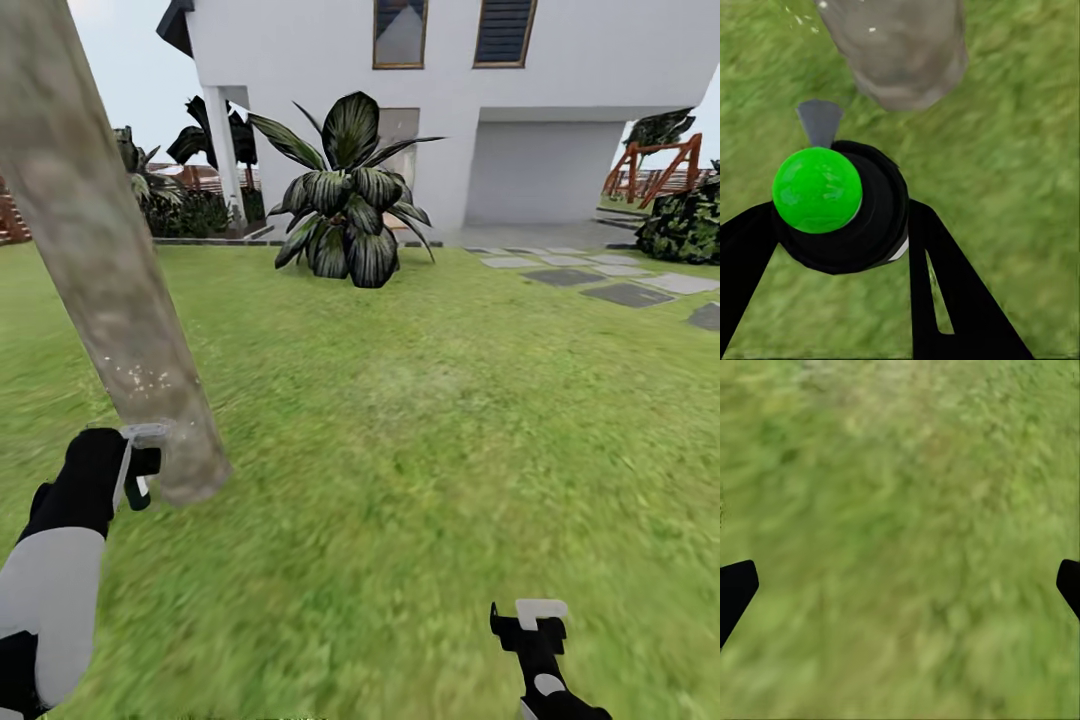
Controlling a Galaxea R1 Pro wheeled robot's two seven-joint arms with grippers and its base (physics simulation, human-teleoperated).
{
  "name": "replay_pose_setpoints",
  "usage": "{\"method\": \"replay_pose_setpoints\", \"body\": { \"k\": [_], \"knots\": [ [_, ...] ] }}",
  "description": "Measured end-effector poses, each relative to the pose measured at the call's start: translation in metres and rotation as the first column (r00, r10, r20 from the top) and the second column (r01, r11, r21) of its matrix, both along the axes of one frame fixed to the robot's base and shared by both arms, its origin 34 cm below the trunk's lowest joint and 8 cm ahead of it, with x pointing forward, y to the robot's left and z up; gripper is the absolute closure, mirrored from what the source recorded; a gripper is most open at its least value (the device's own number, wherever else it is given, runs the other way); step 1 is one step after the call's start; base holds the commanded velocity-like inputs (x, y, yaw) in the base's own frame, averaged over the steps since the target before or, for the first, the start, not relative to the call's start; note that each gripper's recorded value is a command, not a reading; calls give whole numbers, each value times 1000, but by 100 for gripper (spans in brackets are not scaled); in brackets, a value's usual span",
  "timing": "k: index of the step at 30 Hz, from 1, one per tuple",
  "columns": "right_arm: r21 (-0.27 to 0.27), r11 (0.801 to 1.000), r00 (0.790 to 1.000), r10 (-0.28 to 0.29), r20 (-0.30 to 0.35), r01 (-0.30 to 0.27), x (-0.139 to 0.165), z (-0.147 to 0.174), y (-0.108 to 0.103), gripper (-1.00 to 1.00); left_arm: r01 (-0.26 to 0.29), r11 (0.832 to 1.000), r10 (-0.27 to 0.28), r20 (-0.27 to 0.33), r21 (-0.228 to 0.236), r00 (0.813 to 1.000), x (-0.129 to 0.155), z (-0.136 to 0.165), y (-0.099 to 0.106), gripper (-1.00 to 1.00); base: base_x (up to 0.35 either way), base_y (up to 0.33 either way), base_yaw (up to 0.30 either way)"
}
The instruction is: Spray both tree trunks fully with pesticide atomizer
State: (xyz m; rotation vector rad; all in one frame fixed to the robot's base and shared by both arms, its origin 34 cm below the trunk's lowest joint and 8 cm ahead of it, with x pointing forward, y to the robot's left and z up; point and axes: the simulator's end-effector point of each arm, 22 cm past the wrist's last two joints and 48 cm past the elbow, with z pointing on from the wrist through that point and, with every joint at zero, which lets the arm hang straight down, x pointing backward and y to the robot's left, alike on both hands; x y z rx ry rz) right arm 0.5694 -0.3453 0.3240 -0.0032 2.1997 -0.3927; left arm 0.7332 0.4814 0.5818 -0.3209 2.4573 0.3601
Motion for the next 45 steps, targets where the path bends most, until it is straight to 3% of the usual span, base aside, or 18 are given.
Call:
{"method": "replay_pose_setpoints", "body": {
  "k": [4,6,8,10,13,17,20,23,26,28,35,45],
  "knots": [
    [0,1000,1000,0,0,0,0,0,0,-100,-23,999,25,-44,28,999,-22,-18,23,100,138,-220,277],
    [0,1000,1000,0,1,0,0,0,0,-100,-21,1000,22,-55,21,998,-26,-25,21,100,269,-141,234],
    [0,1000,1000,0,1,0,0,0,0,-100,-14,1000,15,-64,12,998,-27,-32,15,100,286,-128,82],
    [0,1000,1000,0,0,0,0,0,0,-100,5,999,-9,-100,-34,995,-29,-54,-9,100,300,-104,14],
    [0,1000,1000,0,0,0,0,0,0,-100,20,999,-26,-113,-51,993,-29,-63,-26,100,229,-51,54],
    [0,1000,1000,0,0,0,0,0,0,-100,12,999,-16,-109,-39,994,-30,-59,-18,100,25,-4,247],
    [0,1000,1000,0,0,0,0,0,0,-100,-3,1000,2,-103,-13,995,-32,-53,2,100,2,0,136],
    [0,1000,1000,0,-1,0,-1,0,0,-100,7,1000,-8,-63,-13,998,-23,-47,0,100,0,0,15],
    [1,1000,1000,0,-1,0,-1,0,0,-100,42,999,-43,-30,-29,999,-9,-46,-24,100,0,0,1],
    [1,1000,1000,1,-2,-1,-1,0,0,-100,48,999,-49,-20,-21,999,-6,-45,-24,100,0,0,0],
    [1,1000,1000,1,0,-1,0,0,0,-100,31,1000,-31,-16,-5,999,-11,-39,-6,100,163,50,0],
    [1,1000,1000,0,0,0,0,0,0,-100,30,1000,-30,-37,-1,999,-17,-50,-5,100,134,90,162]
  ]
}}
